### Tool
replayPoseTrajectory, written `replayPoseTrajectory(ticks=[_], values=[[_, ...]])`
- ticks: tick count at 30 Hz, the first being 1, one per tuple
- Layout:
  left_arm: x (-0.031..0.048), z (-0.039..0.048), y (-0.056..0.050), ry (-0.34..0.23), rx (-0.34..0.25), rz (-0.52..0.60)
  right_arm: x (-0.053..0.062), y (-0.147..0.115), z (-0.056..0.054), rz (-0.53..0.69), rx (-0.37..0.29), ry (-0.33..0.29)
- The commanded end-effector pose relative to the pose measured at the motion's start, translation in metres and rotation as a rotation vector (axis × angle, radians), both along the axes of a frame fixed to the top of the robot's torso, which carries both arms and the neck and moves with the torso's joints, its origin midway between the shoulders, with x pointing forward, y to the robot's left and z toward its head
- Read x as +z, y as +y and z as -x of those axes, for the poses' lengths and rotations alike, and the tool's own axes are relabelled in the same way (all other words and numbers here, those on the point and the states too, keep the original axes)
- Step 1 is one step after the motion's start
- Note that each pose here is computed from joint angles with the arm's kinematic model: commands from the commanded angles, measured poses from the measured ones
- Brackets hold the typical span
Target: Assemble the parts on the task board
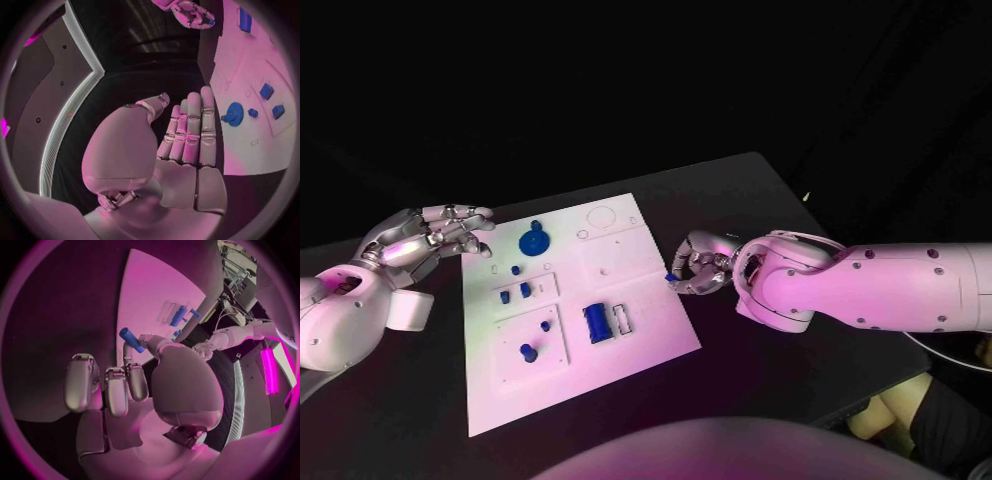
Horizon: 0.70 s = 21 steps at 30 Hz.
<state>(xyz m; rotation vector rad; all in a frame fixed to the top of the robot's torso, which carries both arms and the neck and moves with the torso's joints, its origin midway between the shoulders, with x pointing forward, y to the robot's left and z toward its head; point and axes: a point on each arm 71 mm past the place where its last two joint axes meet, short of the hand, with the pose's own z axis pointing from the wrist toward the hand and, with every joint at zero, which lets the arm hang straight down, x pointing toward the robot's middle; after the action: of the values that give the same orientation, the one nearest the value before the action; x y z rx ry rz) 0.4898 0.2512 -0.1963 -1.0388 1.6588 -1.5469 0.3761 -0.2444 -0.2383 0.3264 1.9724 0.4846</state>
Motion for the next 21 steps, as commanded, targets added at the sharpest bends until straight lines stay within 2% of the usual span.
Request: replayPoseTrajectory(ticks=[1,5,13,21], values=[[0.0010,0.0009,-0.004,-0.004,-0.020,0.016,-0.001,0.011,0.000,-0.038,0.019,0.008],[0.0010,0.0009,-0.005,-0.005,-0.024,0.017,-0.004,0.022,0.000,-0.053,0.038,0.009],[0.0011,0.0010,-0.007,-0.006,-0.030,0.021,-0.017,0.052,0.002,-0.093,0.084,0.036],[0.0011,0.0009,-0.007,-0.006,-0.030,0.021,-0.025,0.067,0.000,-0.115,0.101,0.061]])
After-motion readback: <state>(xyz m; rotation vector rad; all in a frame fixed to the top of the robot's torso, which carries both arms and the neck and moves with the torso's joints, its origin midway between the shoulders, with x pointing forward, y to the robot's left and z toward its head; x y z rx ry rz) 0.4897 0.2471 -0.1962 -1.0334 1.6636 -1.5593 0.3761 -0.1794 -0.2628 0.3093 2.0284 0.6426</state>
